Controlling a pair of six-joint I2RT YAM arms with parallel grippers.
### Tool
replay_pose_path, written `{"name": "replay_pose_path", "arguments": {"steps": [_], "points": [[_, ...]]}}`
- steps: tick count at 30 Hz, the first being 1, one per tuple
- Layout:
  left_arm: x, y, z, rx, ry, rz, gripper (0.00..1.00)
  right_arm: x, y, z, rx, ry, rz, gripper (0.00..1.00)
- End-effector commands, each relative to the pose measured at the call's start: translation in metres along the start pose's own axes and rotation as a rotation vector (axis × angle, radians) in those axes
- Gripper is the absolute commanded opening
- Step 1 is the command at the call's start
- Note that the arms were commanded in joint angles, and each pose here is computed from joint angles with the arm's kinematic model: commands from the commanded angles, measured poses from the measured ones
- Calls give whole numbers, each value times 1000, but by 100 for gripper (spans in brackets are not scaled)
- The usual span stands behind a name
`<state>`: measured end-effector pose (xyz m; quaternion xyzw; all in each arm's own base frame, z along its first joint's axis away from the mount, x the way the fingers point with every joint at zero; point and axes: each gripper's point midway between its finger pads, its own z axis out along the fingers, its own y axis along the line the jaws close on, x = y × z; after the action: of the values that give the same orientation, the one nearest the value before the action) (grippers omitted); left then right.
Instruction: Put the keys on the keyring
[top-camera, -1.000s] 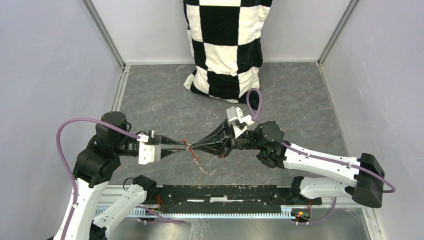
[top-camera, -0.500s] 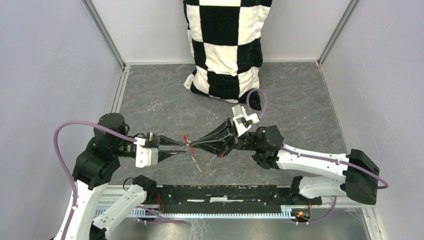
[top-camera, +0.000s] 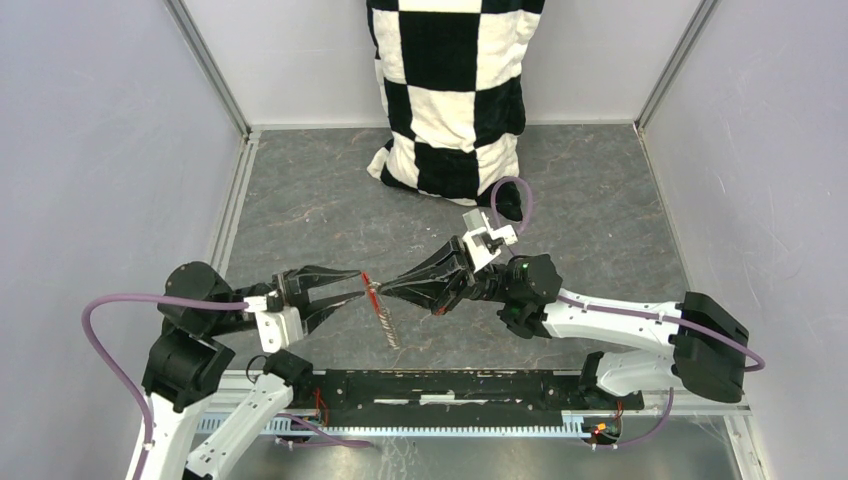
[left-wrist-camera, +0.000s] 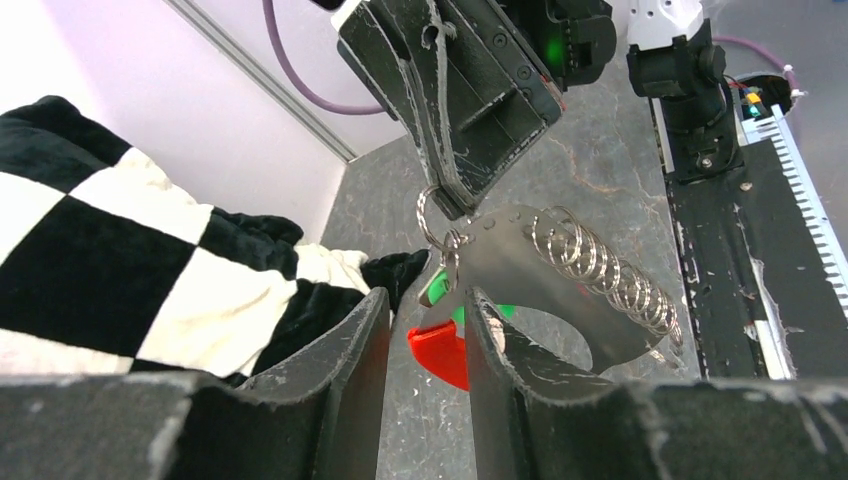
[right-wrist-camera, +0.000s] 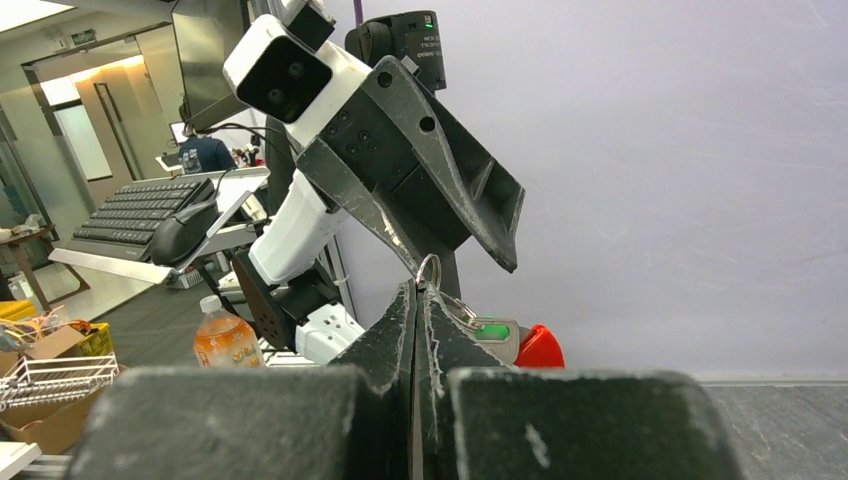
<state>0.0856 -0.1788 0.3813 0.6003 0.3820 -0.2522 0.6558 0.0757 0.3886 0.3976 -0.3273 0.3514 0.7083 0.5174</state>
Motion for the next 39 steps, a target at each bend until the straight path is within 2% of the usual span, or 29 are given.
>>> {"name": "replay_pose_path", "arguments": {"steps": [1, 4, 16, 24, 27, 31, 33, 39], "points": [[-7, 8, 6, -7, -41, -37, 40, -24, 12, 7, -53, -98, -16, 0], [-8, 6, 9, 15, -57, -46, 38, -23, 12, 8, -56, -104, -7, 0], [0, -14, 11, 120, -45, -116, 8, -30, 10, 13, -55, -157, -20, 0], [5, -22, 10, 137, -59, -58, 3, -36, 2, 12, 9, -225, -32, 0], [3, -31, 9, 174, -87, -48, 5, -33, 0, 14, 28, -241, -31, 0], [-2, -35, 8, 197, -114, -7, 20, -29, 1, 14, 38, -258, -43, 1], [-5, -32, 7, 184, -110, -10, 32, -28, 2, 14, 37, -259, -52, 0], [-19, -7, 1, 57, -53, -75, 38, -28, 5, 0, 48, -264, -110, 0]]}}
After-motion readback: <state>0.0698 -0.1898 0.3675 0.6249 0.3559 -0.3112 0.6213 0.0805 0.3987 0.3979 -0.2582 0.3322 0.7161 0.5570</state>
